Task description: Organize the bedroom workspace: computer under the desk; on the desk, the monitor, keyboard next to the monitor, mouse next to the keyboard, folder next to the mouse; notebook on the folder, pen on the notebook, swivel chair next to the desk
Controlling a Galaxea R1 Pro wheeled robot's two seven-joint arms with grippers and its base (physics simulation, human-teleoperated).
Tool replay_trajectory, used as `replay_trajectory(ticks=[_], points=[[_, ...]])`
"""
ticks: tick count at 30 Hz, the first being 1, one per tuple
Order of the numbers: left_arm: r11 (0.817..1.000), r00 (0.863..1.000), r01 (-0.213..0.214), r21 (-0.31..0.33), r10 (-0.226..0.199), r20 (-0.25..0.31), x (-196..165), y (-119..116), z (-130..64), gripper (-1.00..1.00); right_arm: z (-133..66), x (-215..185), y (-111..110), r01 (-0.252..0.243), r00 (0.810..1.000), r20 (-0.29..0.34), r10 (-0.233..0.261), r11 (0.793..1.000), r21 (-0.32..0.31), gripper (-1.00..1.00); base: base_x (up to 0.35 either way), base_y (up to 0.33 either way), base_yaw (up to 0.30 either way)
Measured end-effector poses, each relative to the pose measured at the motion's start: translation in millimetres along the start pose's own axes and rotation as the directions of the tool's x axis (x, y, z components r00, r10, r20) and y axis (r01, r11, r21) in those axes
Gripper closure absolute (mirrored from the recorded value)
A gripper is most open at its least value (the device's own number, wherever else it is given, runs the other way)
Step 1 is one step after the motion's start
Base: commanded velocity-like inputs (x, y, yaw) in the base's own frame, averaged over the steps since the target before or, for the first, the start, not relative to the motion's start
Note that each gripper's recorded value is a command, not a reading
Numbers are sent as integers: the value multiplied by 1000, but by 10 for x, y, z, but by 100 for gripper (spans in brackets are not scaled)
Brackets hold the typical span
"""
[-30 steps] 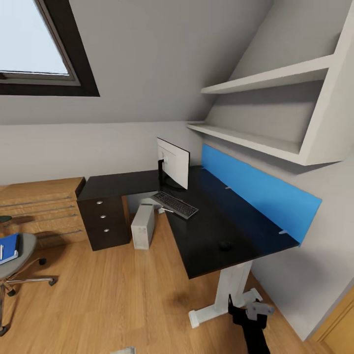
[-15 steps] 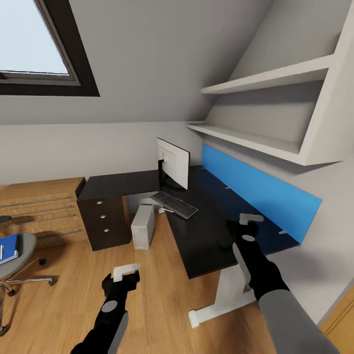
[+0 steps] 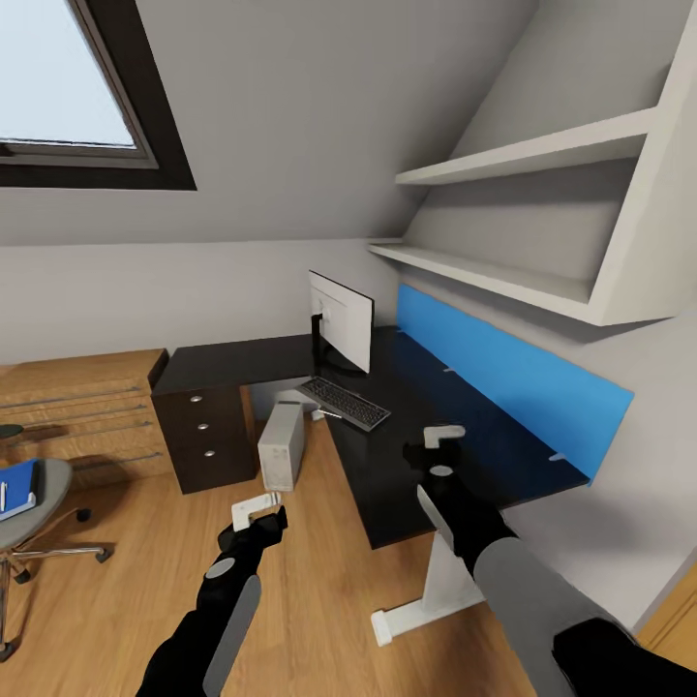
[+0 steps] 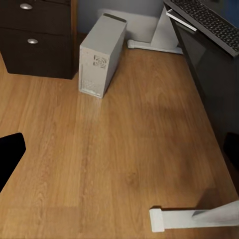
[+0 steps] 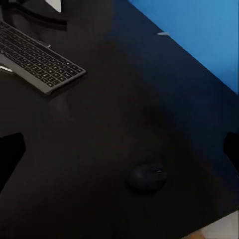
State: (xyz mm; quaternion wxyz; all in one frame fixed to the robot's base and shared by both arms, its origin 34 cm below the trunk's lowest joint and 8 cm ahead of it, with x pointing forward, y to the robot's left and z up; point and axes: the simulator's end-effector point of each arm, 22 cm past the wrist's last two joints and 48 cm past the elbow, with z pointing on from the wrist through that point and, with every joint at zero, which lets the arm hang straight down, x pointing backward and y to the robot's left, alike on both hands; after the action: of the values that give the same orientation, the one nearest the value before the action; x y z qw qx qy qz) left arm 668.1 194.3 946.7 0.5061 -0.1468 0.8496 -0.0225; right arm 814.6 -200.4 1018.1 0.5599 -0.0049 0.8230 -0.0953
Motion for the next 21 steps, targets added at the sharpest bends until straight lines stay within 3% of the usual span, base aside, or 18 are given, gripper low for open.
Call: replay_trajectory(ticks=[2,3,8,12,16,21], points=[[1000,1000,0,0,0,0,-1,-1,-1,-100,-5,7,72,7,1000,30,-7,1000,-10,-100,0,0,0],[1000,1000,-1,2,1,0,3,-10,-2,-100,-19,-43,164,6,997,77,-4,1000,-23,-100,0,0,0],[1000,1000,-3,2,3,-7,35,-13,3,-100,-24,-145,160,-16,993,113,18,1000,-15,-100,0,0,0],[1000,1000,-3,2,3,-8,41,-14,4,-100,14,39,4,-94,994,62,92,995,30,-100,0,0,0],[1000,1000,-10,-6,10,-27,133,17,24,-100,36,558,-102,-166,984,-49,170,983,72,-100,0,0,0],[1000,998,-23,-19,22,-59,289,64,51,-100,21,672,-46,-173,982,-64,177,983,64,-100,0,0,0]])
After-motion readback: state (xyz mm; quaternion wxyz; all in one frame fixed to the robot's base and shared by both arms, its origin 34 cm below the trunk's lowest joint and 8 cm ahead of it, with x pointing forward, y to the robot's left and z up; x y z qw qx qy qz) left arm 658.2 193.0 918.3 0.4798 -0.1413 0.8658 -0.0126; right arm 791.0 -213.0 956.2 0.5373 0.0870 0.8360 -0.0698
